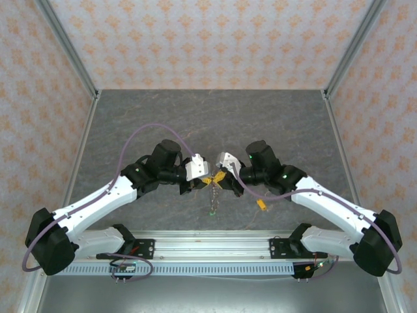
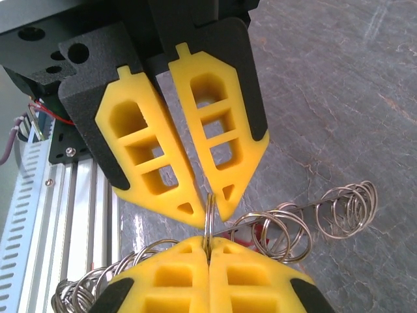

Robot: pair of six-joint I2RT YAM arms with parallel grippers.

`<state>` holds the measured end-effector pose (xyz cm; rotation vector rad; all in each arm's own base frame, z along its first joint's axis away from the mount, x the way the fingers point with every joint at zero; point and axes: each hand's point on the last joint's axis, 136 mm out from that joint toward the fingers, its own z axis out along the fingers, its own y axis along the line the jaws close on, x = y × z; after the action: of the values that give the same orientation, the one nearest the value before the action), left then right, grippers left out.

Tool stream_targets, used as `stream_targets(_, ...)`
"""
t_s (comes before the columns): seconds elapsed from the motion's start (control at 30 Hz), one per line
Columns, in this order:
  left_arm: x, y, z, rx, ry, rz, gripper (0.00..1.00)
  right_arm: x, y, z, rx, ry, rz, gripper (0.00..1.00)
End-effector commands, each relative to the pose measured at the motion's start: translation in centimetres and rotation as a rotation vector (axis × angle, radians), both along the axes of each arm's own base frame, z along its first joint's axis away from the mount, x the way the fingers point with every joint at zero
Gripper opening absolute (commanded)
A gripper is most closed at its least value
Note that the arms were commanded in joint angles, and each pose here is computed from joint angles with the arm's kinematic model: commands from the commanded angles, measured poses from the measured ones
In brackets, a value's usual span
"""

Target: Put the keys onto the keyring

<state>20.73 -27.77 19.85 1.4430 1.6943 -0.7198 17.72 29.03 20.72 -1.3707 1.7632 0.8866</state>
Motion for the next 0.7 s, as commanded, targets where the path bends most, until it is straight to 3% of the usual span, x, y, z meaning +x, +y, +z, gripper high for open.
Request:
stream_targets(0.0,0.3,0.2,0.1,0.023,-0.012,0.016,0.12,-0.1,0.6,2.1,0.024,-0.053,0.034,0.00)
stream_targets(0.13,0.2,-0.3,1.4,-0.038,-0.022,0.004,0.14,0.0,0.7,1.8,0.012,-0.041,0.029,0.00)
stream_targets(0.37,0.1,-0.3,1.2,-0.014,-0.016,-0.002,0.14,0.0,0.9,2.2,0.033,-0.037,0.027,0.00)
stream_targets(0.5,0.4,-0.3,0.9,-0.006,-0.014,0.011,0.00,-0.1,0.9,2.8,0.072,-0.049,0.023,0.00)
stream_targets(0.67,0.4,-0.6,2.0,-0.094,-0.031,0.018,0.00,-0.7,0.5,2.9,0.122,-0.059,0.039,0.06)
